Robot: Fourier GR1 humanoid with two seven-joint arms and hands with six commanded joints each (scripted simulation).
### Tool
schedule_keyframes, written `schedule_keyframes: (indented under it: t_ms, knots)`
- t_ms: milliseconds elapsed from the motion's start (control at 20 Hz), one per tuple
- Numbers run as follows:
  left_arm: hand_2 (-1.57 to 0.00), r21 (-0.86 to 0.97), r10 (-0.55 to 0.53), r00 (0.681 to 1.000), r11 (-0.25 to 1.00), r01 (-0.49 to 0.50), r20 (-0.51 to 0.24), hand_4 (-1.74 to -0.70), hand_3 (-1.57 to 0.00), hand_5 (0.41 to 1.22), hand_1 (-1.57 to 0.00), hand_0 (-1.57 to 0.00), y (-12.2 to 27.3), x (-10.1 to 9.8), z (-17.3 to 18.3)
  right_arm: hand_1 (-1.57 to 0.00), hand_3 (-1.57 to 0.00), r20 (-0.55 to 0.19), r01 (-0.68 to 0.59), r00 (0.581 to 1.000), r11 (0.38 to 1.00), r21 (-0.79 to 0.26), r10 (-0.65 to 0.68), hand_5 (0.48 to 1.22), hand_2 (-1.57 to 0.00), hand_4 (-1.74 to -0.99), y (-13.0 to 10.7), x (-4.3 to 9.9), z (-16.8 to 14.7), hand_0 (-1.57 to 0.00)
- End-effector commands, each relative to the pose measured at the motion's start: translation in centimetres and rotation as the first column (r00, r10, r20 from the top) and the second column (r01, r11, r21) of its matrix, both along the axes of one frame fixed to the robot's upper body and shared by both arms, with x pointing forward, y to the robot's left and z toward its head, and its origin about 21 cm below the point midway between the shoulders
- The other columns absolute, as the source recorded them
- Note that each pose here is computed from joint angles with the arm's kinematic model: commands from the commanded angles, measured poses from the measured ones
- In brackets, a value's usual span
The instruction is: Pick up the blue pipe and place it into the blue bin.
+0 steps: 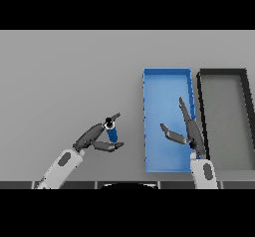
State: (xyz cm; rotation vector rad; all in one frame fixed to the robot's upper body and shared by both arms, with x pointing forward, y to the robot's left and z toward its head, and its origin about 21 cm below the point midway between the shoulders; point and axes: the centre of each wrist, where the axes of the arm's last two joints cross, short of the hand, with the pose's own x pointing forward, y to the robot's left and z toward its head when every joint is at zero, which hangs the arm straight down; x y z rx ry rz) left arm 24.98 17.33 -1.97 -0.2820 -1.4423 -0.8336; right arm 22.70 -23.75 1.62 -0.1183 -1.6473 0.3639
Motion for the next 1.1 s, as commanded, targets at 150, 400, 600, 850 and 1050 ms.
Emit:
schedule_keyframes:
  t_ms: [150, 400, 600, 850, 1050]
  knots:
    - [-0.17, -0.11, -0.019, 0.999, 0.994, 0.014, -0.045, -1.18, -0.11, 0.601, -0.04, 0.0, -1.5, 0.4, -0.5, 0.0, 0.0, 0.011, 0.002, 1.0, 1.0, -0.015, -0.002, 0.554, 0.0, -1.186, -0.8, 0.0, 0.1, 0.0]
    - [-0.94, -0.214, -0.018, 0.997, 0.977, 0.003, -0.071, -1.45, -0.91, 0.941, -0.83, -0.65, -2.9, 0.2, -0.6, 0.0, 0.0, -0.001, -0.005, 1.0, 1.0, -0.002, 0.005, 0.562, 0.0, -1.189, -0.6, -0.3, 0.1, 0.0]
    - [-1.31, -0.217, -0.045, 0.998, 0.976, 0.033, -0.05, -1.62, -1.26, 1.106, -1.27, -1.19, -3.4, -0.5, -0.3, 0.0, 0.0, -0.017, -0.003, 1.0, 1.0, -0.02, 0.002, 0.561, 0.0, -1.178, -0.6, -0.2, -0.2, 0.0]
    - [-1.49, -0.211, -0.044, 0.999, 0.976, 0.046, 0.017, -1.51, -1.47, 1.183, -1.47, -1.45, -4.1, -0.8, -0.4, 0.0, 0.0, -0.004, -0.008, 1.0, 1.0, -0.025, 0.008, 0.558, 0.0, -1.171, -0.3, 0.1, 0.0, 0.0]
    - [-1.54, -0.315, -0.046, 0.993, 0.946, 0.078, 0.106, -1.48, -1.53, 1.206, -1.53, -1.52, -5.4, -0.7, 1.6, 0.0, 0.0, -0.009, -0.001, 1.0, 1.0, -0.027, 0.001, 0.55, 0.0, -1.154, -0.6, 0.2, 0.2, 0.0]
